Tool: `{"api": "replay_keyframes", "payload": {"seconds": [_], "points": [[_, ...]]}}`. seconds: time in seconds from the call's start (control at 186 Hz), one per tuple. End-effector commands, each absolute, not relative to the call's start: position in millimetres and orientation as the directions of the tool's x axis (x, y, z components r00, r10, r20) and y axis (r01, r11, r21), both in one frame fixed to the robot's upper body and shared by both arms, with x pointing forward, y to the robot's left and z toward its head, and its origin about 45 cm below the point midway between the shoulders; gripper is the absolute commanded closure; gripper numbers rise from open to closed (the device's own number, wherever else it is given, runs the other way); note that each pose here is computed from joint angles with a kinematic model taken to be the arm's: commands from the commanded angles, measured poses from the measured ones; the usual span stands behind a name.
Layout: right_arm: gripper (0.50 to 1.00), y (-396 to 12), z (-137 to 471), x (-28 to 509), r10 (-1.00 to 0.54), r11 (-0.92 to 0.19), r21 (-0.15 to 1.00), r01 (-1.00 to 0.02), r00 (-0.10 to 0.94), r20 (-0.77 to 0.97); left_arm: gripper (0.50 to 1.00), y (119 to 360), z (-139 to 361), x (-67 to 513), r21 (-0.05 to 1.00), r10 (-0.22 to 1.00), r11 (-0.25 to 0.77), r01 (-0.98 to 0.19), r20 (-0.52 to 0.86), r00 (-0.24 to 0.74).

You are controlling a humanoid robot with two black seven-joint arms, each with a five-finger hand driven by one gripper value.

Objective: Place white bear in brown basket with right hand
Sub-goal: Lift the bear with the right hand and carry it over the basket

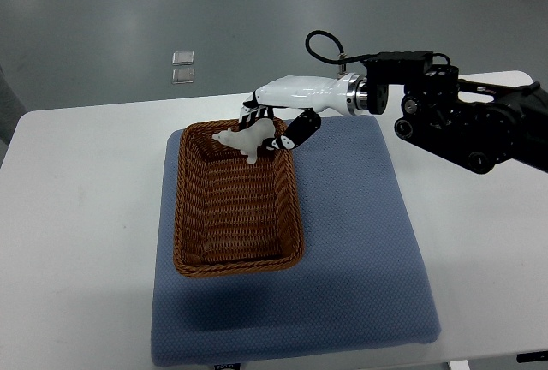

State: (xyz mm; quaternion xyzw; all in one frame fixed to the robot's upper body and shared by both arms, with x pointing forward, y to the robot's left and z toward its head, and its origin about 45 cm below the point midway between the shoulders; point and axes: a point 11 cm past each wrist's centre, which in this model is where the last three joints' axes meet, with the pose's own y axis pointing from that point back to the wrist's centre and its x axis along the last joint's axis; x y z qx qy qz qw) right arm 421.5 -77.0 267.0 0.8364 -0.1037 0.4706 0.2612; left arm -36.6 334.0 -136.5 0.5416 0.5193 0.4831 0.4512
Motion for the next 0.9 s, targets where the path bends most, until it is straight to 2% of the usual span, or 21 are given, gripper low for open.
{"api": "replay_keyframes", "payload": {"seconds": [0.0,0.194,0.894], "points": [[0.946,-55.0,257.2,413.4,0.080,-0.858,0.338,-0.387,0.549,0.832,0.500,333.9,-136.5,-36.7,0.991,0.999,-0.053,0.127,0.054,-0.007],[0.946,-37.5,228.7,405.9,0.074,-0.857,0.353,-0.376,0.588,0.806,0.500,334.1,-136.5,-36.7,0.990,0.998,-0.054,0.127,0.055,-0.007],[0.932,-57.6,189.0,413.6,0.045,-0.801,0.392,-0.452,0.607,0.793,0.500,334.1,-136.5,-36.7,0.990,0.998,-0.054,0.127,0.055,-0.007]]}}
